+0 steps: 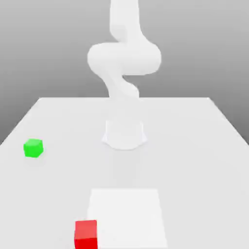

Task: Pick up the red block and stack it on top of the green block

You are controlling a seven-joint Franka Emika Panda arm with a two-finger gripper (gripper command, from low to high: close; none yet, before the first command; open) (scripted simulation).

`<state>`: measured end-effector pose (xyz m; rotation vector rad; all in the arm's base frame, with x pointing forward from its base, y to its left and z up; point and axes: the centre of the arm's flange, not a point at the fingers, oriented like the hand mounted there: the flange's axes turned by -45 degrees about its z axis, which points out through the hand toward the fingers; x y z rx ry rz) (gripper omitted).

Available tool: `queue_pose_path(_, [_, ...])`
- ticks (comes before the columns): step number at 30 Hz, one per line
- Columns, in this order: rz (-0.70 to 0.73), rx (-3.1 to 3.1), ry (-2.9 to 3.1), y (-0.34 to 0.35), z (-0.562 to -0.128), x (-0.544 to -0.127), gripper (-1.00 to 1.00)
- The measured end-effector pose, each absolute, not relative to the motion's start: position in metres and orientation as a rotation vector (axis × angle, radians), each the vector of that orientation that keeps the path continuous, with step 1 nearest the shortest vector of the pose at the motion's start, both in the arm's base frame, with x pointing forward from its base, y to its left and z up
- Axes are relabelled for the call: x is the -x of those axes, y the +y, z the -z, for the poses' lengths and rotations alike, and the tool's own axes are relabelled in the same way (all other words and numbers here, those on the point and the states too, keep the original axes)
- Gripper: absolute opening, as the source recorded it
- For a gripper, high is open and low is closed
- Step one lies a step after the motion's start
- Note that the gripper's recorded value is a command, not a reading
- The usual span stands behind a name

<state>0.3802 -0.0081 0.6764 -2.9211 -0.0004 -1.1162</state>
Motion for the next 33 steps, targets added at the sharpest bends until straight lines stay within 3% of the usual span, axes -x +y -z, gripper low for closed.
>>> queue_pose_path(7, [0.818,3.0,-0.052,-0.029,-0.564,-0.457,0.0])
queue_pose_path(14, [0.528,3.061,-0.093,-0.049,-0.438,-0.5,0.0])
queue_pose_path(25, [0.064,3.131,-0.152,-0.083,-0.236,-0.496,0.0])
queue_pose_path(30, [0.003,3.138,-0.163,-0.088,-0.163,-0.491,0.0])
queue_pose_path(31, [0.001,3.138,-0.163,-0.088,-0.151,-0.49,-1.0])
queue_pose_path(33, [0.001,3.138,-0.163,-0.088,-0.151,-0.49,-1.0])
